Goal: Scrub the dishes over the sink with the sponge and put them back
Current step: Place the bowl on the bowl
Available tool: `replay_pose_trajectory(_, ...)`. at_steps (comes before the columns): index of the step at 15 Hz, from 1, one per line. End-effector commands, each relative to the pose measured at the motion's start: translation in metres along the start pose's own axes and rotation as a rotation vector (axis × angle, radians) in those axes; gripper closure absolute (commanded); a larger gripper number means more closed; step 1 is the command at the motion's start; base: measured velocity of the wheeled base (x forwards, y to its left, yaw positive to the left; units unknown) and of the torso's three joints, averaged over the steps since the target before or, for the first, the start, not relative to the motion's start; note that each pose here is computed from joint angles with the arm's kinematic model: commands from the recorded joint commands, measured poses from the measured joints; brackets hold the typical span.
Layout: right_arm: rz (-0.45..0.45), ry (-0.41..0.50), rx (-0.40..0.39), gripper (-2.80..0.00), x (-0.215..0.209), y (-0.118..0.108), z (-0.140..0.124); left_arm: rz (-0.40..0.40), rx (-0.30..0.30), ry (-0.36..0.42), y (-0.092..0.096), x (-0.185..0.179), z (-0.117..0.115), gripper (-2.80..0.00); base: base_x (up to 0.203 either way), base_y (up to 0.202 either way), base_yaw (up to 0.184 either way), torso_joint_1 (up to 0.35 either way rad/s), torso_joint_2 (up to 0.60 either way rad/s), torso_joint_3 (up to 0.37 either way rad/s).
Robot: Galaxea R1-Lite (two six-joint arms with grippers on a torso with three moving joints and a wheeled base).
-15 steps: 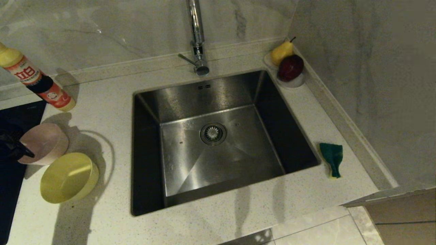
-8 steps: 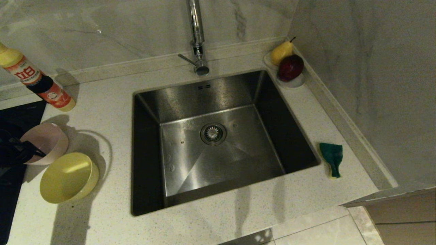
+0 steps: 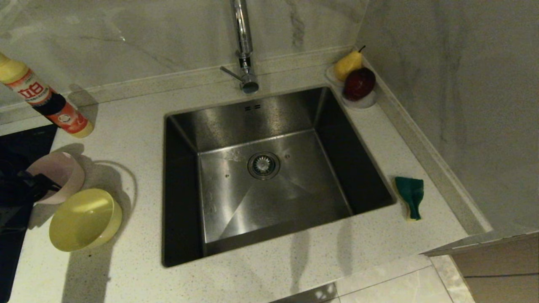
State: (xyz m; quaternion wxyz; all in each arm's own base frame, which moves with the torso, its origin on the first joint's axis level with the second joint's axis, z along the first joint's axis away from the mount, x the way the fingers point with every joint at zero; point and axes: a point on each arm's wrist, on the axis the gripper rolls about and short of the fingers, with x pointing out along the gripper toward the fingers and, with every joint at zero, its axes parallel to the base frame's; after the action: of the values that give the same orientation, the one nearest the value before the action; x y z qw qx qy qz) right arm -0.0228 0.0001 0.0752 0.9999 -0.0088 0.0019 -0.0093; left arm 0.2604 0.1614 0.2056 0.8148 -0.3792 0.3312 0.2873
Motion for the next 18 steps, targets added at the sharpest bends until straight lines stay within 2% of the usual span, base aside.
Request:
replay_pose_trajectory(1,0.000,0.001,0.000,0.00,0.000,0.000,0.000,0.013,-0.008,0.018,0.002,0.007,0.000,-2.80,0.000,0.000,0.000,0.000,0.00,0.000)
replay_pose_trajectory(2,0.000,0.001,-0.001,0.00,0.000,0.000,0.000,0.015,-0.009,0.021,0.002,0.009,0.001,-2.80,0.000,0.000,0.000,0.000,0.00,0.000)
replay_pose_trajectory(3,0.000,0.001,-0.001,0.00,0.000,0.000,0.000,0.015,-0.013,0.019,0.003,0.010,0.002,0.00,0.000,0.000,0.000,0.000,0.00,0.000)
replay_pose_trajectory(9,0.000,0.001,-0.001,0.00,0.000,0.000,0.000,-0.008,-0.025,-0.027,-0.003,0.000,0.011,0.00,0.000,0.000,0.000,0.000,0.00,0.000)
replay_pose_trajectory(14,0.000,0.001,-0.001,0.00,0.000,0.000,0.000,-0.004,-0.033,-0.058,0.001,-0.007,0.018,0.00,0.000,0.000,0.000,0.000,0.00,0.000)
replay_pose_trajectory(18,0.000,0.001,-0.001,0.00,0.000,0.000,0.000,-0.014,-0.056,-0.132,0.004,-0.025,0.035,0.00,0.000,0.000,0.000,0.000,0.00,0.000)
